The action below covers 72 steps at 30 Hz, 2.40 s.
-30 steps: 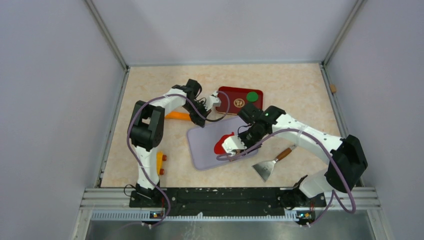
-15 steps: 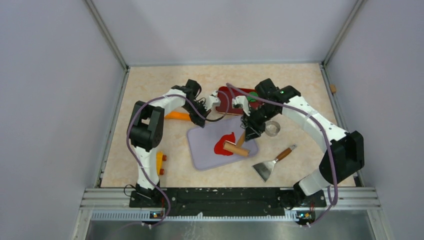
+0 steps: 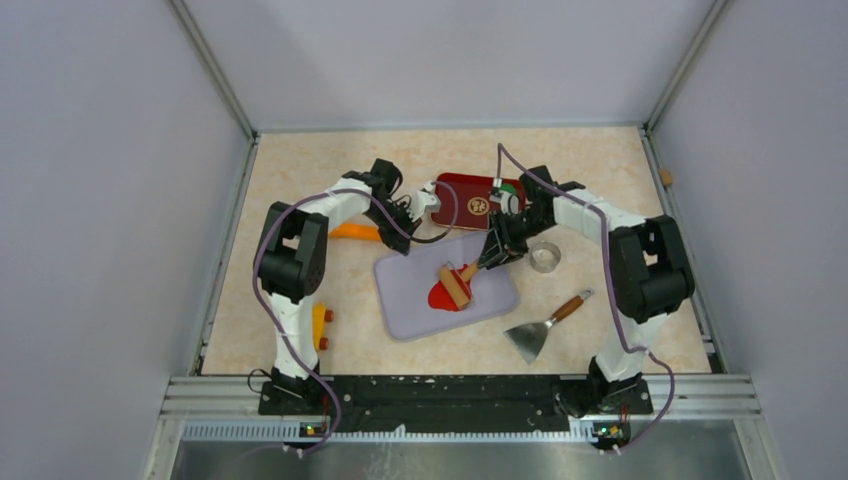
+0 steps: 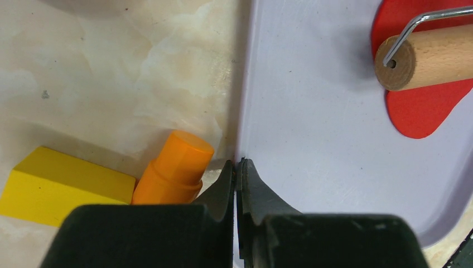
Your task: Roll out the dumpling wrappers from the dough
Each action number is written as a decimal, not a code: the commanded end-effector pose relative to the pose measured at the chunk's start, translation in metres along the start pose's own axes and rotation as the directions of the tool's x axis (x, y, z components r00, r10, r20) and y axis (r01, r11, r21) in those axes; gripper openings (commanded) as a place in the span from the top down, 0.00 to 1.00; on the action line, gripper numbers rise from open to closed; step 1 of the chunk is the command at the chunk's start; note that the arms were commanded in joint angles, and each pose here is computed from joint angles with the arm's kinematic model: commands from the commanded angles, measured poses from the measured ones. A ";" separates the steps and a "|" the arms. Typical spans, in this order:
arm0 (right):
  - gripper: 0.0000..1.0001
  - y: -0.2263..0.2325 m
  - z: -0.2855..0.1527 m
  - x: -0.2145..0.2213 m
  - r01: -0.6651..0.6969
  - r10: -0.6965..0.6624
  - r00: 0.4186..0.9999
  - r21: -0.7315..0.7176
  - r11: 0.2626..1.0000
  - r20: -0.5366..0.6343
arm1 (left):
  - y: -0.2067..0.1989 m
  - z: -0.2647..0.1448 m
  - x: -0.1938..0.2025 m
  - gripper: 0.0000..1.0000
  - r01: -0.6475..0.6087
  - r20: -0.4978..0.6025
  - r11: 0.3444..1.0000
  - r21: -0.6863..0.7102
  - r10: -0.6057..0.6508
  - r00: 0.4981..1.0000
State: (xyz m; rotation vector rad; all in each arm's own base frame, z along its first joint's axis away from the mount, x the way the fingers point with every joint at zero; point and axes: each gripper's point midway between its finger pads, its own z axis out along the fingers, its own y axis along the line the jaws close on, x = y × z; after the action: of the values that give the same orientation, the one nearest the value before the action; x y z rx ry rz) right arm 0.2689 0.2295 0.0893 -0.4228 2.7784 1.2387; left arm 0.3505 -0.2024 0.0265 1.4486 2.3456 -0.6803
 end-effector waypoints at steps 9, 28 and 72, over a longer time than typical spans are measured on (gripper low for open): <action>1.00 -0.132 -0.032 0.014 -0.097 0.101 0.995 0.599 0.795 0.026 | 0.002 -0.009 0.001 1.00 -0.007 0.005 1.000 -0.022 0.008 1.000; 1.00 -0.171 -0.069 0.015 -0.126 0.099 0.992 0.700 0.703 0.079 | 0.003 -0.008 0.001 1.00 0.007 0.011 1.000 -0.019 -0.007 1.000; 1.00 0.045 -0.081 -0.017 0.238 -0.217 0.946 -0.064 0.969 0.240 | -0.045 -0.074 -0.038 0.51 0.188 0.226 0.982 -0.023 -0.178 0.958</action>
State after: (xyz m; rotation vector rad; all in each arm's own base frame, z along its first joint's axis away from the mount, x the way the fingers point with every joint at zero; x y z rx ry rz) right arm 0.2838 0.1825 0.1815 -0.5920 2.4116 1.1574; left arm 0.3346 -0.2194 0.1140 1.2936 2.2024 -0.8284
